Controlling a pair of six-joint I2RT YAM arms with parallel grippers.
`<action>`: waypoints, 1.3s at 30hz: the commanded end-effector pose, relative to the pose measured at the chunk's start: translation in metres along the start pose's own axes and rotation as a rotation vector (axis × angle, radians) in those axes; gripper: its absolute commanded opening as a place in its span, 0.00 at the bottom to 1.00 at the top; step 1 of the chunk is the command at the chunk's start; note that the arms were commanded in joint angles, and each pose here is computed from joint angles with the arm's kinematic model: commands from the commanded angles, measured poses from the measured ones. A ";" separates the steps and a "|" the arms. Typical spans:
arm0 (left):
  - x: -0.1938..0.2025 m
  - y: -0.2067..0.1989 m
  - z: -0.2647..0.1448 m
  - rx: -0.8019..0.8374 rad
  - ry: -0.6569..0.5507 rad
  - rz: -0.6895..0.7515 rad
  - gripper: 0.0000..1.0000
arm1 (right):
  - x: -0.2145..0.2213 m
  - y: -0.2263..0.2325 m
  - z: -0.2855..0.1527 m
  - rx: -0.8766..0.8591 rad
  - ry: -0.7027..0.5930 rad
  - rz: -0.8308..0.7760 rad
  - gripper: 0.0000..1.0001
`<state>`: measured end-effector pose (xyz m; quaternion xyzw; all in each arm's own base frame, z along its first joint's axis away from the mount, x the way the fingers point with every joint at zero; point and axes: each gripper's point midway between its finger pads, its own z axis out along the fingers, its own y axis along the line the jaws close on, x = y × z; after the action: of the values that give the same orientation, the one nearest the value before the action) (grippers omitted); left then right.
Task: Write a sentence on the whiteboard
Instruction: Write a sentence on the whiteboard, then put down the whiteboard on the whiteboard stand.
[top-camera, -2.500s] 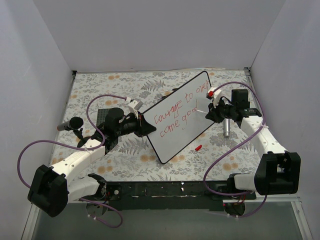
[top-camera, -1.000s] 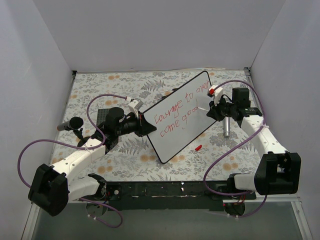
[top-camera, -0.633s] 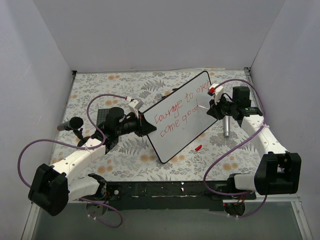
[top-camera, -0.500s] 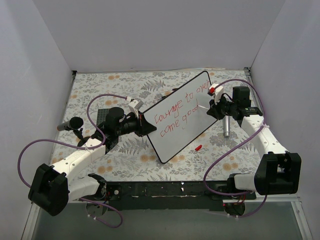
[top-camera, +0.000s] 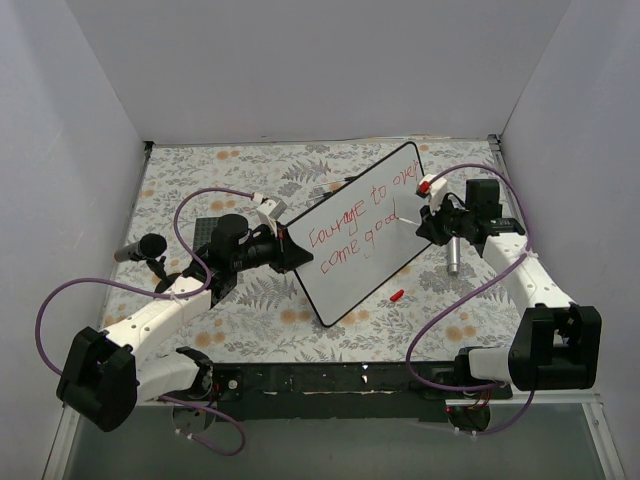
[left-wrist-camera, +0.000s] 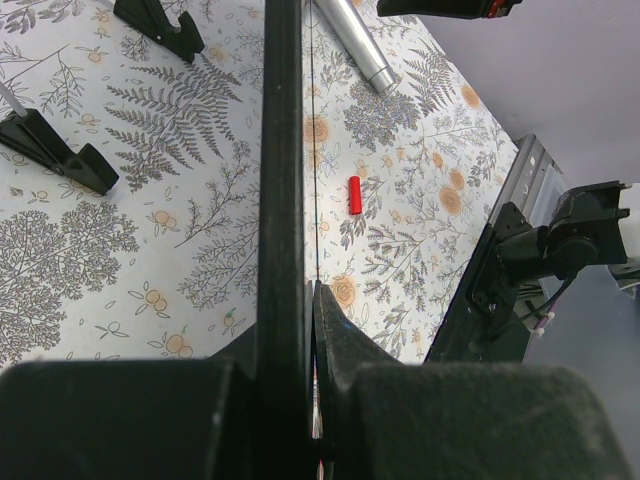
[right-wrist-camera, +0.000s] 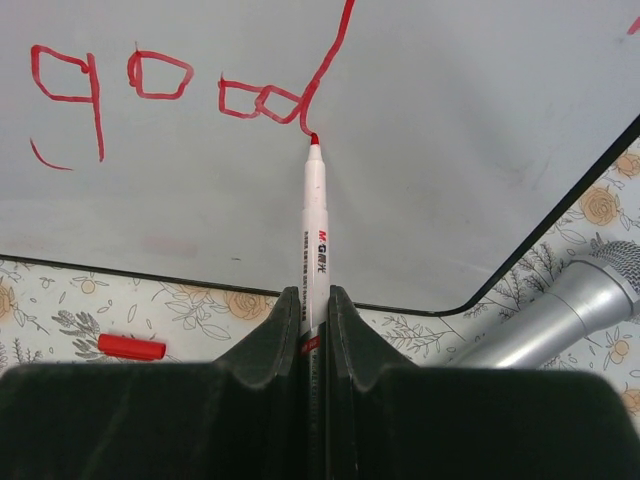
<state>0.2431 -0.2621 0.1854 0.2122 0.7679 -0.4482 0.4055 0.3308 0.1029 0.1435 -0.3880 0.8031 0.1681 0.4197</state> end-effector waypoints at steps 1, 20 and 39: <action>0.014 -0.002 0.000 0.024 0.064 0.067 0.00 | 0.001 -0.010 -0.006 0.040 0.004 -0.004 0.01; 0.002 -0.005 0.001 0.022 0.054 0.083 0.00 | -0.057 0.019 -0.068 0.007 -0.297 -0.080 0.01; -0.074 -0.029 -0.009 -0.014 0.051 0.230 0.00 | -0.068 0.098 -0.122 -0.284 -0.510 -0.276 0.01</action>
<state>0.2535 -0.2655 0.2289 0.2815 0.7739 -0.4015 0.4009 0.2337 0.1159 0.2443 -0.4615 0.6303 0.2944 0.5505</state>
